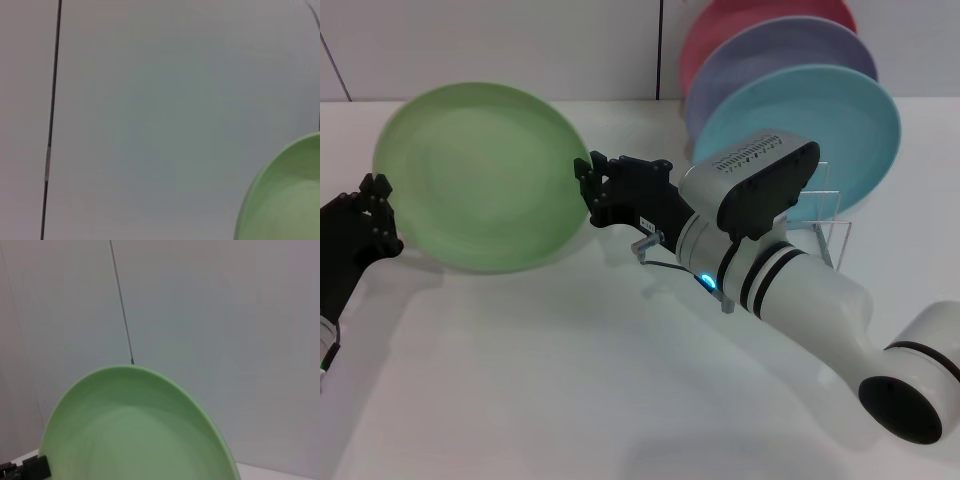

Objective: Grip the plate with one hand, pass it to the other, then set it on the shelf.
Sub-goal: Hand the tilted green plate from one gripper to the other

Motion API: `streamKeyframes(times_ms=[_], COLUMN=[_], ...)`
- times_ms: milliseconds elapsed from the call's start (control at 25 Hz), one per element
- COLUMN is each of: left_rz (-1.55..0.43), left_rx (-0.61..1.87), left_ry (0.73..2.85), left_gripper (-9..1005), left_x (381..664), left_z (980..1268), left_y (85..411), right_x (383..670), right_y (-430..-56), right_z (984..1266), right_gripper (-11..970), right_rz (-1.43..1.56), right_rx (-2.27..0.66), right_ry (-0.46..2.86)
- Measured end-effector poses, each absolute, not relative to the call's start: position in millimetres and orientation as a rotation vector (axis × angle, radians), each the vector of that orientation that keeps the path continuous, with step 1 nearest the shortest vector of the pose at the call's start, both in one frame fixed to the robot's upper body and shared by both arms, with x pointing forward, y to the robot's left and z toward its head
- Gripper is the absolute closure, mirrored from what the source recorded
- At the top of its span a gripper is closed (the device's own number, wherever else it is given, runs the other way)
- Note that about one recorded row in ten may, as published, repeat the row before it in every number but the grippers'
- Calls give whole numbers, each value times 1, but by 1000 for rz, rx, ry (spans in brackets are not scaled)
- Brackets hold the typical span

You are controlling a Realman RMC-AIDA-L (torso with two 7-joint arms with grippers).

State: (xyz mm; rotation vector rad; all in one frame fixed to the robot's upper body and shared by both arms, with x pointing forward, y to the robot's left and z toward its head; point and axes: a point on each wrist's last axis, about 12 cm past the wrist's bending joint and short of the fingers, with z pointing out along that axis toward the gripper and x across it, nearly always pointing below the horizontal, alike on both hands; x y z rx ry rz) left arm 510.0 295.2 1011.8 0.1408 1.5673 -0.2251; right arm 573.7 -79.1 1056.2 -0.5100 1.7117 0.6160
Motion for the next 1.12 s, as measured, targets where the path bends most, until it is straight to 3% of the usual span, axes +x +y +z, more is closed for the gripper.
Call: streamKeyframes(times_ms=[1120], left_rz=[-226], left_rx=[142], left_ry=[1566], left_gripper=[868], left_x=[509], left_z=[1012], left_y=[295], right_x=[574], right_y=[-81], right_z=[1055], right_gripper=[826], right_rz=[613], right_rx=[-500], right_ry=[1716])
